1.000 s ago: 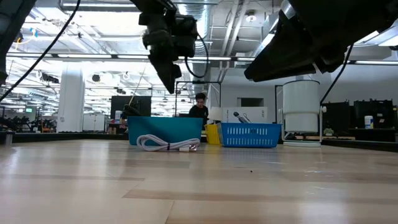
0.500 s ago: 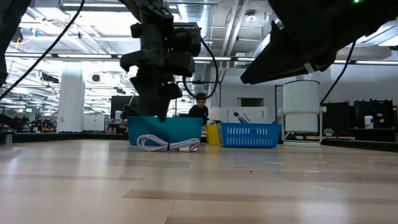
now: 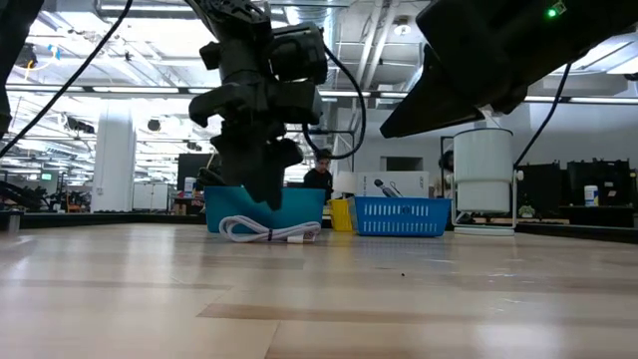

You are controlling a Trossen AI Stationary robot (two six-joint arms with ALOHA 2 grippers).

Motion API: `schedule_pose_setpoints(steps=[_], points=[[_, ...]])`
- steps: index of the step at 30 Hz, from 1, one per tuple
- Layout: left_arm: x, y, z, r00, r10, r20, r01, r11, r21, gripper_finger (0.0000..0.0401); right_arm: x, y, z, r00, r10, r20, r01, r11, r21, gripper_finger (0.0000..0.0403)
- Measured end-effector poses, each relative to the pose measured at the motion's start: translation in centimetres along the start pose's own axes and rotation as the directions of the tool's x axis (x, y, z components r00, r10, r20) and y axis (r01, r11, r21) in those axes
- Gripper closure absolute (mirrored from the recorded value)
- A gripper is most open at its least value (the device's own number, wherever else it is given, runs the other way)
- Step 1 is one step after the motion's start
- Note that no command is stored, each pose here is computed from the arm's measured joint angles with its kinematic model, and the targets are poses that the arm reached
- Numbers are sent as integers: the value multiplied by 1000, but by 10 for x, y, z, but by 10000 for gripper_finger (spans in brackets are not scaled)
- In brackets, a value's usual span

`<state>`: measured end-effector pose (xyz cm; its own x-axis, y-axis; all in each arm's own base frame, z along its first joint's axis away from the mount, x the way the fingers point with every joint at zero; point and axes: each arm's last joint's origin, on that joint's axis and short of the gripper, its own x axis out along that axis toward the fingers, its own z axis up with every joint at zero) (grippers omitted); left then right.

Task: Pick and place items into bin
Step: Put the white charger cable into the dark blue bin

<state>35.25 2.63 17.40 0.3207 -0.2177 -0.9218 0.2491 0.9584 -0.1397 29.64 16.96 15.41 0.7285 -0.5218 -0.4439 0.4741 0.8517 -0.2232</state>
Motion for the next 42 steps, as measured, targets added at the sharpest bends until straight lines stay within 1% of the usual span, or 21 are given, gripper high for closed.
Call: schedule_pose_setpoints(steps=[4,10,20,22,25,30,33,35,38,40,42], points=[[9,-1,0,1000,-6,-13,6,1000,-4,198,1,-1,0,1000,-4,-1,4,1000,1,280],[33,3,-6,996,-25,-87,23,999,-22,198,1,-1,0,1000,-4,-1,4,1000,0,280],[40,5,-6,995,-31,-99,29,999,-16,201,1,-1,0,1000,-3,-2,3,1000,1,280],[40,3,-6,994,-28,-108,27,1000,-5,212,1,-1,0,1000,-1,-3,1,1000,1,280],[42,0,-7,992,-23,-126,25,1000,15,246,1,-1,0,1000,0,-3,0,1000,2,280],[43,-6,-8,988,-24,-154,33,998,56,329,1,0,0,1000,0,-3,0,1000,2,280],[43,-9,-9,984,-53,-169,64,996,65,379,1,0,0,1000,0,-3,0,1000,2,280],[43,-11,-11,980,-73,-186,86,994,63,387,1,0,0,1000,0,-3,0,1000,1,280],[43,-12,-13,975,-77,-210,92,994,59,377,1,0,0,1000,0,-3,0,1000,1,280],[42,-15,-15,968,-63,-243,82,994,70,371,1,0,0,1000,0,-3,0,1000,1,281],[40,-19,-16,956,-41,-290,72,993,97,375,1,0,0,1000,0,-3,0,1000,1,281]])
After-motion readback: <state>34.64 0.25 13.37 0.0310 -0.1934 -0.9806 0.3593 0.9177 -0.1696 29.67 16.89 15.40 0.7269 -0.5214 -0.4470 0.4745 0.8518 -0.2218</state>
